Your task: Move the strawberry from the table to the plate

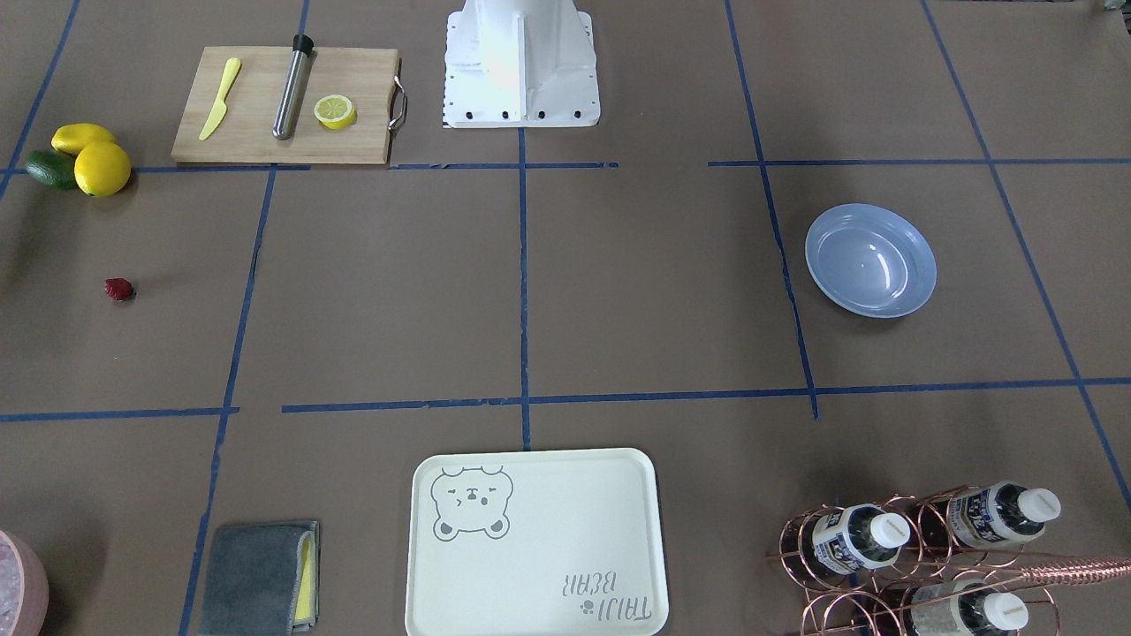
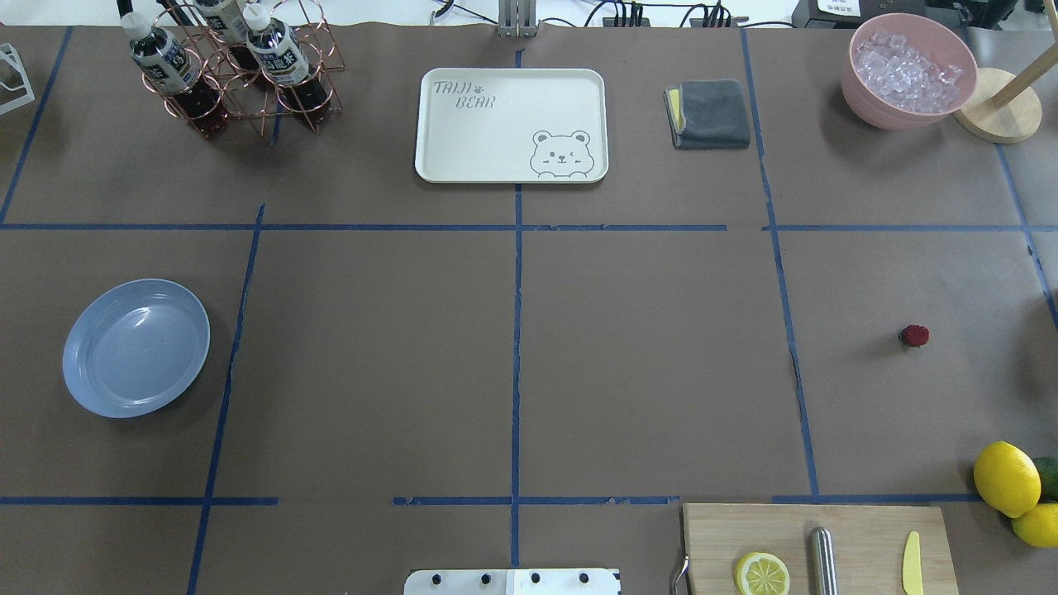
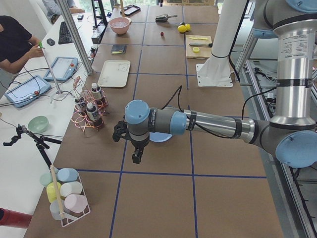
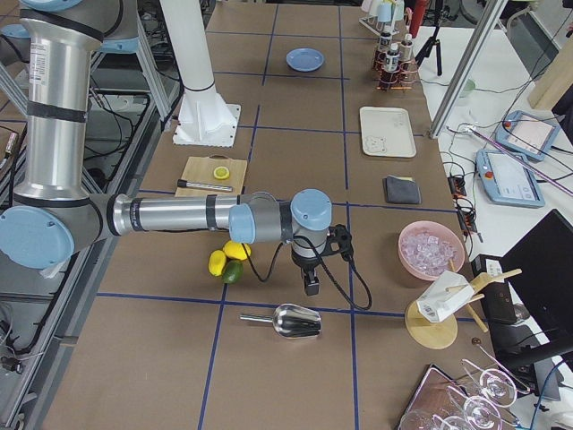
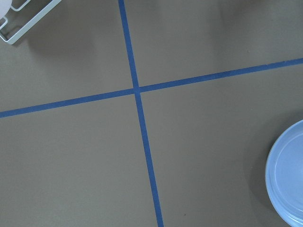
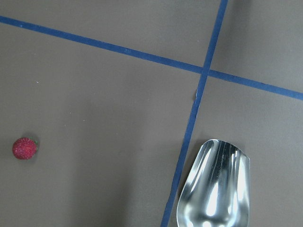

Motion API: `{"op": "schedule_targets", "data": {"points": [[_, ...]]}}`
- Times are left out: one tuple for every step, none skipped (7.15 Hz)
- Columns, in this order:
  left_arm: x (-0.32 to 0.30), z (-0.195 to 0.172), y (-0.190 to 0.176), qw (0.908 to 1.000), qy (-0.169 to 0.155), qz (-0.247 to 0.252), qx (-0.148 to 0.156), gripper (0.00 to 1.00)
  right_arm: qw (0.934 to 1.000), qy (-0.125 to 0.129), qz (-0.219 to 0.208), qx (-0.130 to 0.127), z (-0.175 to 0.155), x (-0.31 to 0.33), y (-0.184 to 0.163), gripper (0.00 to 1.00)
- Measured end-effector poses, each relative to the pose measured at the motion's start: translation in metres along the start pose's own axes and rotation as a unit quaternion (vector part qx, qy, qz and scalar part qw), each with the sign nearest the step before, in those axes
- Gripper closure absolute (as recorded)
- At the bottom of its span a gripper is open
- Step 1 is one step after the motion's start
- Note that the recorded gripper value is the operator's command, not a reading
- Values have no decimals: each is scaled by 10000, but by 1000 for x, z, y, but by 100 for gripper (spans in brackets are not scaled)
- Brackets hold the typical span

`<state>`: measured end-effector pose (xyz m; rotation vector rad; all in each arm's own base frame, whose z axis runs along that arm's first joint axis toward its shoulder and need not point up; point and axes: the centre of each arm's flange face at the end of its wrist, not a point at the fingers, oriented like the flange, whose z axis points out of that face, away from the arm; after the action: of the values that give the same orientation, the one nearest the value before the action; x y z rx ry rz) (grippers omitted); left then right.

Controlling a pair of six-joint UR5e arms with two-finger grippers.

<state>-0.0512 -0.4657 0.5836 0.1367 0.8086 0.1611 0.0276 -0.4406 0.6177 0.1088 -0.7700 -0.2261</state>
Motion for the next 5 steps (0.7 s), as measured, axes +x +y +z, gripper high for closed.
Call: {"op": "schedule_targets", "data": {"points": [[4, 1, -1, 9999, 109, 25, 3, 0, 10000, -18, -2, 1, 0, -1, 0, 0], [12, 5, -2, 9996, 290, 72, -27, 0, 10000, -39, 0, 4, 0, -1, 0, 0], [24, 14, -5, 9988, 434, 197, -81, 0, 10000, -77, 6, 8, 0, -2, 0, 0], [43, 29, -10, 9974, 531, 447, -171, 0, 9999, -162, 4, 17, 0, -4, 0, 0], [67, 52, -14, 9943, 627, 799, -311, 0, 9996, -264, -4, 28, 0, -6, -1, 0]]}}
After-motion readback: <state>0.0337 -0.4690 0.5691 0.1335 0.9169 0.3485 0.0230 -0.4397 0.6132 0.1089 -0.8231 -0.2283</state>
